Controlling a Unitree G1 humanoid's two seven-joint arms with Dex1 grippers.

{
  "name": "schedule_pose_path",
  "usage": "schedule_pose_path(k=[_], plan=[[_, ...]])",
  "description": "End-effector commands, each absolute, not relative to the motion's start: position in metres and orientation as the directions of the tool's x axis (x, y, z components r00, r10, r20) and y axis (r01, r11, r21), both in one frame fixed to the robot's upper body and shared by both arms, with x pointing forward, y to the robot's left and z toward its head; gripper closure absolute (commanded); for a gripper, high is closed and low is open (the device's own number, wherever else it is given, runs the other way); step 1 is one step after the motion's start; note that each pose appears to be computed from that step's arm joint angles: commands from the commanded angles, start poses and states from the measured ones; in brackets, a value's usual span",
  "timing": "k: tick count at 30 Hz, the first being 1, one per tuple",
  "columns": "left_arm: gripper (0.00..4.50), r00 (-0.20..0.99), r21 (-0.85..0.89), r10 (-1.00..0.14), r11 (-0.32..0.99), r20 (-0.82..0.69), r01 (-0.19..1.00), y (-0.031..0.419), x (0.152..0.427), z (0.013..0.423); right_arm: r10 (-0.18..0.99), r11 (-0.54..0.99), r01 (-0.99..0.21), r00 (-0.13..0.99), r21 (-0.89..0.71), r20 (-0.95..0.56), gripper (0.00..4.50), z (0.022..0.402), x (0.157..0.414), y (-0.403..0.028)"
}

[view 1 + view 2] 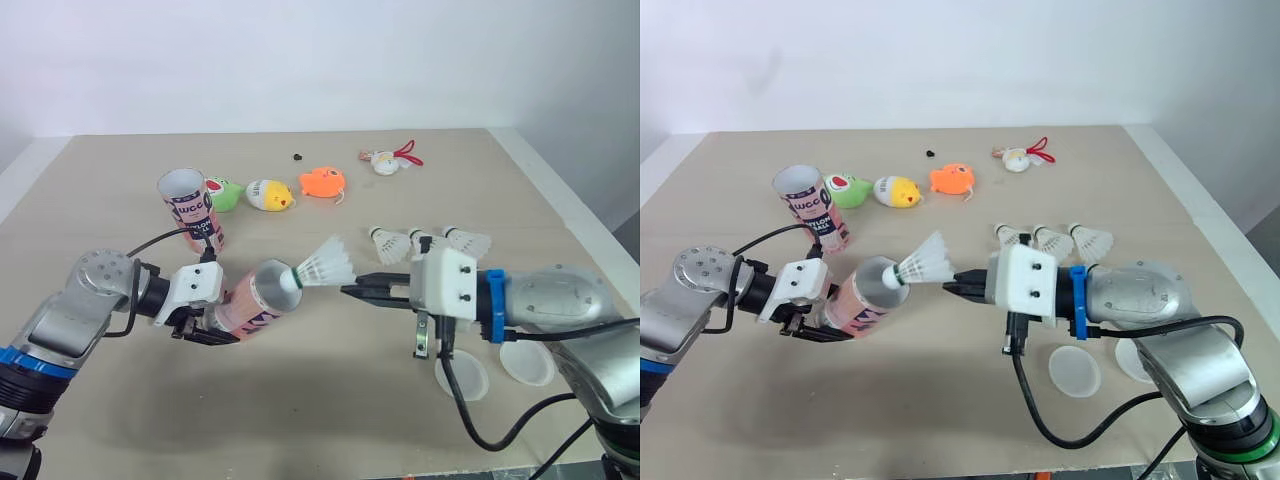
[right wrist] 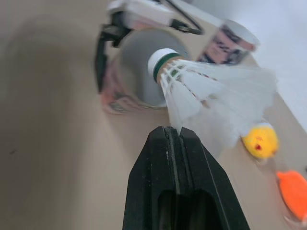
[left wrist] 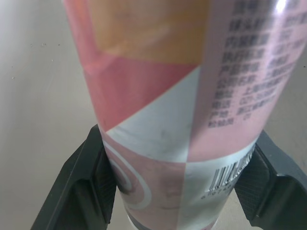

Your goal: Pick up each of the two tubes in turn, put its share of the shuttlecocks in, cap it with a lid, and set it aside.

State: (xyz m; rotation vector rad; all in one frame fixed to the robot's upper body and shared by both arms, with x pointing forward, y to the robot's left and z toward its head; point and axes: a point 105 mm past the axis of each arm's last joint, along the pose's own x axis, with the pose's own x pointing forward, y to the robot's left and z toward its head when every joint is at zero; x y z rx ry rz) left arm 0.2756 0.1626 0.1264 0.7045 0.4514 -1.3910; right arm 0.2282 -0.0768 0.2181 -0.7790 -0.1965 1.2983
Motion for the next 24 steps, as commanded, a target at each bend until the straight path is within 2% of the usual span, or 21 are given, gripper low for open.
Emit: schedule_pose_path(k=[1, 14, 17, 19, 20, 22, 23, 24], plan=[[1.72, 0.069, 0.082, -0.707, 0.016, -0.704, 0.997, 0.161, 0.267, 0.104, 0.917, 0.000, -0.747, 0.265, -0.665, -0.297, 4.43, 0.221, 0.227, -0.071], [1.72, 0.061, 0.082, -0.716, 0.006, -0.696, 0.997, 0.156, 0.269, 0.103, 0.933, -0.086, -0.700, 0.192, -0.709, -0.303, 4.43, 0.228, 0.247, -0.048], [1.72, 0.058, 0.081, -0.719, 0.003, -0.693, 0.997, 0.154, 0.269, 0.103, 0.944, -0.118, -0.726, 0.131, -0.678, -0.304, 3.57, 0.235, 0.238, -0.046], [1.72, 0.057, 0.081, -0.720, 0.001, -0.692, 0.997, 0.154, 0.269, 0.103, 0.946, -0.124, -0.730, 0.118, -0.672, -0.303, 2.66, 0.238, 0.235, -0.046], [1.72, 0.057, 0.081, -0.720, 0.001, -0.692, 0.997, 0.154, 0.269, 0.103, 0.946, -0.122, -0.731, 0.119, -0.672, -0.301, 2.01, 0.239, 0.235, -0.046], [1.72, 0.055, 0.081, -0.721, -0.001, -0.691, 0.997, 0.154, 0.269, 0.102, 0.941, -0.137, -0.738, 0.112, -0.660, -0.320, 1.31, 0.238, 0.234, -0.048], [1.72, 0.053, 0.081, -0.722, -0.004, -0.690, 0.997, 0.153, 0.270, 0.102, 0.938, -0.134, -0.753, 0.112, -0.644, -0.327, 0.78, 0.238, 0.235, -0.051], [1.72, 0.052, 0.082, -0.723, -0.007, -0.689, 0.997, 0.152, 0.270, 0.102, 0.934, -0.127, -0.767, 0.121, -0.629, -0.336, 0.78, 0.237, 0.236, -0.054]])
